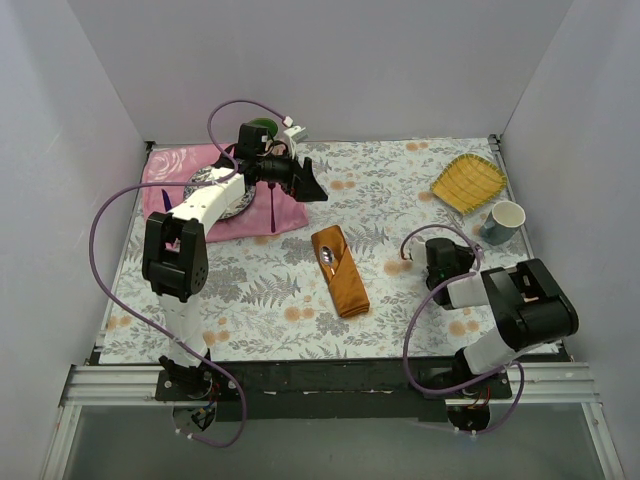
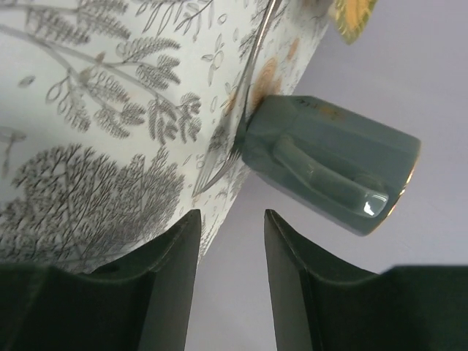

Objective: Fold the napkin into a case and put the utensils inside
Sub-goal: Pick up the fork from the corner of the board.

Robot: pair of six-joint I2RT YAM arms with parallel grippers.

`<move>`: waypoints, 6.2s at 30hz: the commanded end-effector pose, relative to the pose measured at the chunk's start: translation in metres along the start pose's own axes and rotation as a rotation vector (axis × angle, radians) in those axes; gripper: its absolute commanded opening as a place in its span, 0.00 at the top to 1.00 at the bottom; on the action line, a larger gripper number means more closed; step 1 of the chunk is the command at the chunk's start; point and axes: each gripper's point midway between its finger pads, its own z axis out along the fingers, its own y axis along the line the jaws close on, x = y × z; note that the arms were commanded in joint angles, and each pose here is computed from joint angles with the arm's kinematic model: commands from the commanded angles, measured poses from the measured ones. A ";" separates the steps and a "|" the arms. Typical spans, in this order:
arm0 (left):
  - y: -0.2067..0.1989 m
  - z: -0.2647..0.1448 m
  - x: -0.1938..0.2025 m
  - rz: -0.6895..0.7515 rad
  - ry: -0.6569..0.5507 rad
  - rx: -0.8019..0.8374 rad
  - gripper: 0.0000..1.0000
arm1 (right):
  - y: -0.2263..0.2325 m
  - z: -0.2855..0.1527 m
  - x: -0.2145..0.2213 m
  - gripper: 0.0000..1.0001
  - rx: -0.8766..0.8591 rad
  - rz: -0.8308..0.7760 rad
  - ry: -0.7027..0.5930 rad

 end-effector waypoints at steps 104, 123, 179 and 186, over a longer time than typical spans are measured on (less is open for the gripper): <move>-0.017 -0.010 -0.040 -0.070 0.044 0.020 0.02 | -0.002 0.030 -0.018 0.51 0.270 0.412 0.135; -0.013 -0.007 -0.042 -0.070 0.044 0.024 0.02 | 0.002 0.041 -0.011 0.56 0.273 0.387 0.147; -0.025 -0.035 -0.073 0.036 -0.066 -0.054 0.02 | -0.037 -0.009 -0.117 0.99 -0.124 0.596 -0.116; -0.027 -0.057 -0.103 0.104 -0.148 -0.096 0.02 | -0.072 -0.098 -0.207 0.99 -0.708 0.800 -0.515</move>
